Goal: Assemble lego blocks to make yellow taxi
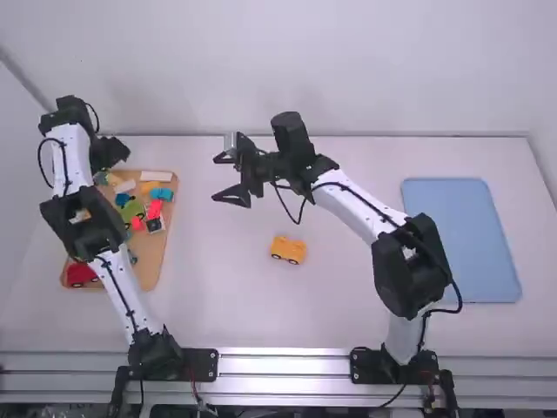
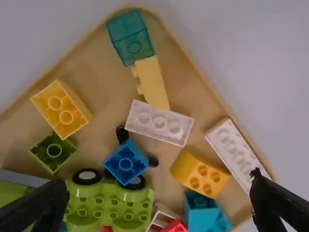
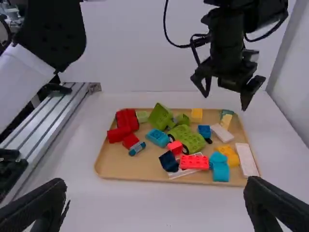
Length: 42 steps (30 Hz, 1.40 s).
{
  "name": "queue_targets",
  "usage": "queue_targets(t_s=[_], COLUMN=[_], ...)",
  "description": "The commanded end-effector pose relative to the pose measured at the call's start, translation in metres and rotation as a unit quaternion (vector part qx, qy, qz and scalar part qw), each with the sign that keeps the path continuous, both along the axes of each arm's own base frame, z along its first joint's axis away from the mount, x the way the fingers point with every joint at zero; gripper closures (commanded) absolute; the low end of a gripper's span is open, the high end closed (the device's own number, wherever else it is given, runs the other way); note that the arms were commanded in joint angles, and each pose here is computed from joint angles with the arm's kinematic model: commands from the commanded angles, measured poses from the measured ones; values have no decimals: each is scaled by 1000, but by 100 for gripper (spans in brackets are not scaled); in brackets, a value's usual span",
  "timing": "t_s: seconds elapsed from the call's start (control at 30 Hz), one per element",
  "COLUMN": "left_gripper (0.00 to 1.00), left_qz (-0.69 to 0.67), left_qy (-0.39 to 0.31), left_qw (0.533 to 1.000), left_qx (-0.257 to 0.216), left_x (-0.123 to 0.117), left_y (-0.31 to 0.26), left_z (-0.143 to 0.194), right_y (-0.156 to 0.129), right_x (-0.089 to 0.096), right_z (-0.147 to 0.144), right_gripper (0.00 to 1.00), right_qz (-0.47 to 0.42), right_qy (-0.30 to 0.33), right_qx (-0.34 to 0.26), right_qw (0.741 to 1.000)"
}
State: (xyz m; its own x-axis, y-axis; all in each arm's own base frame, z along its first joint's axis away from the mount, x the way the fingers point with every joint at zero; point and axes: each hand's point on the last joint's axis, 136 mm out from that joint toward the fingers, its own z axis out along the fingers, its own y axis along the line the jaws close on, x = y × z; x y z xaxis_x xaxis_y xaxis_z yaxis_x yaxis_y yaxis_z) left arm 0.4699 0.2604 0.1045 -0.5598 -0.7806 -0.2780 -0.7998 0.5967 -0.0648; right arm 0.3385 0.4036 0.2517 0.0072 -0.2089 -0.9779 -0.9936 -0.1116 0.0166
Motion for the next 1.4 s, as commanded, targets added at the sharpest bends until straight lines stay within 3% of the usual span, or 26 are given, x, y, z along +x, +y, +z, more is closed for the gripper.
queue_targets(t_s=[0.0,0.67,0.9,1.17,1.27,1.37], left_gripper=[1,2,6,16,24,25], left_qz=[19,57,65,63,67,68], left_qy=[6,16,12,-8,-6,-3], left_qw=[1000,998,997,997,997,996], left_qx=[9,22,26,38,43,48], left_x=[-1,-6,-7,0,-2,-3], left_y=[2,17,24,32,34,35], left_z=[-6,-52,-65,-78,-83,-86], right_y=[2,1,2,1,1,1], right_x=[2,2,2,0,0,0], right_z=[11,10,9,6,6,6], right_gripper=[2,2,2,2,2,2], right_qz=[4,4,4,6,7,7], right_qy=[-9,-8,-7,-5,-6,-6], right_qx=[9,7,7,1,1,1], right_qw=[1000,1000,1000,1000,1000,1000])
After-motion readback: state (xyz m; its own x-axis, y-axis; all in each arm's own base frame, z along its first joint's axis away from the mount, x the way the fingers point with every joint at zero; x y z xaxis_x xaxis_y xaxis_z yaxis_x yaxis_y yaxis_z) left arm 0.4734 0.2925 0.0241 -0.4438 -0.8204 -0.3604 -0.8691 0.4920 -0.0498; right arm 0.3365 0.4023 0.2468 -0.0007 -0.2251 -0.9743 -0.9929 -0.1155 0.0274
